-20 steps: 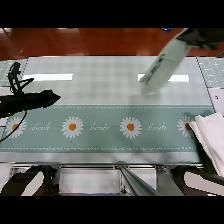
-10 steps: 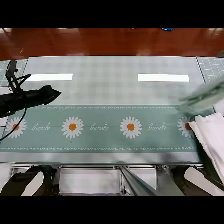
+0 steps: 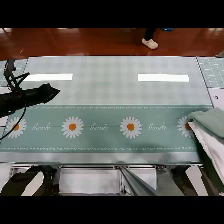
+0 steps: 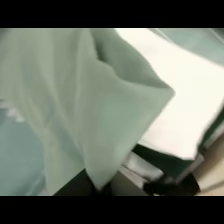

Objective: Fold the shirts.

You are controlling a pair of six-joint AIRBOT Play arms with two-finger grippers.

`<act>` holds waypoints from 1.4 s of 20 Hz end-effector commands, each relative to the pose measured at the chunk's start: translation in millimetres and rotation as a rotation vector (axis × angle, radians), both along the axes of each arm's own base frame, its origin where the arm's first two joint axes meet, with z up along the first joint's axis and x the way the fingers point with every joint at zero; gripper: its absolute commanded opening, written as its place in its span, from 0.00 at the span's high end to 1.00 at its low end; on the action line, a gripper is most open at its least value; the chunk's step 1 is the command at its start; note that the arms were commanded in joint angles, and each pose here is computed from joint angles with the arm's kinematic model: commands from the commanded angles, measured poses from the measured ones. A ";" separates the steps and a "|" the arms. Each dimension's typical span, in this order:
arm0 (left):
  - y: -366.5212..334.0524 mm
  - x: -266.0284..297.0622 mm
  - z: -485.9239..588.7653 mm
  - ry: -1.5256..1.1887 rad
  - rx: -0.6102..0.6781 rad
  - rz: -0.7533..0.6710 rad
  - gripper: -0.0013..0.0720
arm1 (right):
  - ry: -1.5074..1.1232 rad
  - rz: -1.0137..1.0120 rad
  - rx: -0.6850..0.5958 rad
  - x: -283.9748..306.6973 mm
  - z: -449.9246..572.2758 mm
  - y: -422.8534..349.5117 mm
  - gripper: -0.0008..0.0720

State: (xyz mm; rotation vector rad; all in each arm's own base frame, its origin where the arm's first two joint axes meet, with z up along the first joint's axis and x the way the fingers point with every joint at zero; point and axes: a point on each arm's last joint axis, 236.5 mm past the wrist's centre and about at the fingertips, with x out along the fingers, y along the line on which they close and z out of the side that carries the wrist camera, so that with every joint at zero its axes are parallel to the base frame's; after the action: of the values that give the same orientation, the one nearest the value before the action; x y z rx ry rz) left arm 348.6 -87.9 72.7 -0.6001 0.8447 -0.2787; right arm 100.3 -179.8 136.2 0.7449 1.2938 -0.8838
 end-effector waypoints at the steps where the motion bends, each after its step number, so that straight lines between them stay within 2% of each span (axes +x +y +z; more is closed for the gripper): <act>1: 0.0 0.1 -0.2 -0.004 0.006 -0.005 0.95 | 0.226 -0.193 0.006 -71.0 -31.2 2.5 0.77; 2: 0.1 0.2 -0.2 -0.009 0.012 -0.011 0.95 | 0.238 -0.199 0.018 -72.3 -36.3 3.7 0.49; 3: 0.6 1.0 -0.2 -0.010 0.013 -0.008 0.95 | 0.238 -0.196 0.021 -71.5 -39.4 2.4 0.42; 7: 4.0 21.3 -1.1 -0.021 -0.028 0.041 0.95 | 0.191 -0.176 0.055 -54.2 -47.8 -1.0 0.42; 8: 3.0 28.3 1.5 -0.026 -0.014 0.017 0.95 | 0.113 -0.148 0.082 -33.0 -49.6 -0.3 0.46; 10: -0.4 47.6 25.1 -0.057 -0.015 -0.018 0.95 | -0.164 -0.102 0.136 37.7 -40.3 -0.2 0.73; 11: -3.4 58.4 43.6 -0.084 -0.020 -0.036 0.95 | -0.364 -0.051 0.185 88.8 -24.6 7.2 0.92; 14: -26.2 85.3 114.0 -0.203 -0.021 -0.130 0.95 | -0.847 0.245 0.207 229.0 46.0 59.2 0.95; 16: -56.4 91.6 144.4 -0.259 0.008 -0.228 0.95 | -0.937 0.521 0.160 293.6 65.1 138.3 0.95; 18: -76.6 90.3 128.1 -0.198 0.131 -0.296 0.95 | -0.853 0.819 0.155 325.0 40.9 233.6 0.95; 19: -77.2 85.6 103.9 -0.128 0.223 -0.315 0.95 | -0.731 0.981 0.154 327.7 10.1 278.8 0.96; 21: -59.5 65.8 43.2 0.072 0.415 -0.341 0.95 | -0.394 1.169 0.071 318.7 -60.9 306.2 0.95; 22: -47.6 53.7 18.0 0.163 0.472 -0.347 0.95 | -0.230 1.184 0.014 312.0 -89.8 294.6 0.96; 24: -38.4 37.8 -13.7 0.254 0.474 -0.353 0.95 | 0.005 1.150 -0.025 293.2 -127.6 265.8 0.96; 28: -38.4 28.3 -30.8 0.307 0.452 -0.352 0.95 | 0.046 1.132 -0.026 291.8 -135.6 254.9 0.95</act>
State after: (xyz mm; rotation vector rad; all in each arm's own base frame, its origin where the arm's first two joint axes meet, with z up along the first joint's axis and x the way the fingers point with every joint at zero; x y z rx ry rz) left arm 387.8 -136.3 61.2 -0.0947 1.1988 -0.3488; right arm 397.1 86.6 15.2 0.0015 1.3953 0.0797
